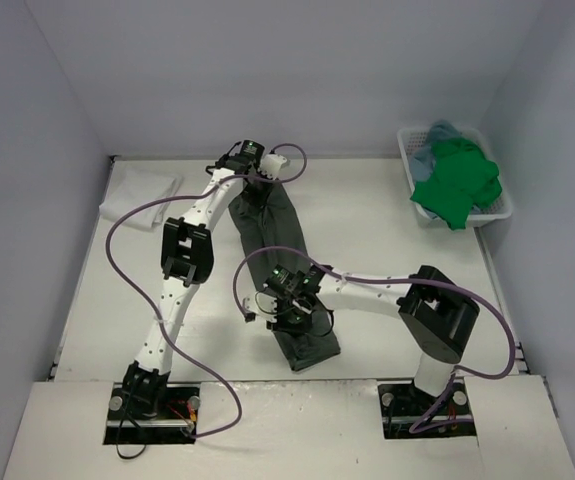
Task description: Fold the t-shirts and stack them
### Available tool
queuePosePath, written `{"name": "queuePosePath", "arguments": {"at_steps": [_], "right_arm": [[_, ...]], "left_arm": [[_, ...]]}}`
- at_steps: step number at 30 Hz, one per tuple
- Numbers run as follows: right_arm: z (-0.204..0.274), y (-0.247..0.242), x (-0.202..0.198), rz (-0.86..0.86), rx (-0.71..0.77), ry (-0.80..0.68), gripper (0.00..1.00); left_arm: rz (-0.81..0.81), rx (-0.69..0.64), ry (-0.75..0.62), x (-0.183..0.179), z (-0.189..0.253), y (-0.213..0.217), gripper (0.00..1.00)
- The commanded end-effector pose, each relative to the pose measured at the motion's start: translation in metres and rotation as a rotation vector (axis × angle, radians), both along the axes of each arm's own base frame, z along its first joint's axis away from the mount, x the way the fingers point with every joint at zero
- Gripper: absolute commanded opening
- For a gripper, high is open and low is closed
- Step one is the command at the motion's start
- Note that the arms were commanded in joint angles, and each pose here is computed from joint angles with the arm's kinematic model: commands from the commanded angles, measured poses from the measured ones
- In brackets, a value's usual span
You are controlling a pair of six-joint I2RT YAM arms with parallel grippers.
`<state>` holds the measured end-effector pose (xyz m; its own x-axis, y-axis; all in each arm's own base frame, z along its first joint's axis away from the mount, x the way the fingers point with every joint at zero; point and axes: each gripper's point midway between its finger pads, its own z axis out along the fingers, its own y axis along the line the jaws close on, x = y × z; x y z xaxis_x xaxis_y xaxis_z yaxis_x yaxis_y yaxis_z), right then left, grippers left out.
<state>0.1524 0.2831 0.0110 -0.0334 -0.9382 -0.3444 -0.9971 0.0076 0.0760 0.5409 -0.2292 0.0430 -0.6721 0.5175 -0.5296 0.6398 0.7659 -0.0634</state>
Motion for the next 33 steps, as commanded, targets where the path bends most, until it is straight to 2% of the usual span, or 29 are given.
{"name": "queuePosePath", "arguments": {"at_steps": [1, 2, 4, 7, 8, 11, 12, 16, 22, 28, 33], "right_arm": [[0.004, 0.007, -0.012, 0.008, 0.004, 0.051, 0.09], [0.004, 0.008, -0.012, 0.011, 0.004, 0.053, 0.09], [0.005, 0.010, -0.012, 0.010, 0.008, 0.054, 0.09], [0.006, 0.014, -0.010, 0.012, 0.014, 0.056, 0.10], [0.005, 0.015, -0.009, 0.010, 0.013, 0.055, 0.10], [0.007, 0.018, -0.007, 0.008, 0.021, 0.046, 0.11], [0.008, 0.019, -0.006, 0.006, 0.022, 0.043, 0.12], [0.017, 0.021, 0.003, -0.014, 0.037, 0.003, 0.13], [0.033, 0.018, 0.028, -0.062, 0.063, -0.065, 0.14], [0.059, 0.002, 0.079, -0.162, 0.115, -0.141, 0.15], [0.078, -0.007, 0.107, -0.215, 0.143, -0.194, 0.15]], "left_arm": [[0.004, -0.058, -0.124, 0.028, 0.027, -0.016, 0.02], [0.007, -0.057, -0.133, 0.030, 0.027, -0.016, 0.09], [0.013, -0.055, -0.138, 0.033, 0.021, -0.017, 0.15], [-0.002, -0.082, -0.114, 0.031, 0.013, -0.024, 0.37], [-0.009, -0.088, -0.114, 0.031, 0.012, -0.027, 0.53], [-0.012, -0.081, -0.113, 0.030, 0.008, -0.031, 0.64], [-0.005, -0.074, -0.120, 0.031, 0.009, -0.030, 0.72], [0.000, -0.044, -0.151, 0.033, 0.022, -0.024, 0.76], [-0.021, -0.023, -0.224, 0.030, 0.070, -0.016, 0.77], [-0.026, -0.008, -0.276, 0.022, 0.115, -0.006, 0.77], [-0.022, 0.014, -0.345, 0.017, 0.155, 0.003, 0.76]]}}
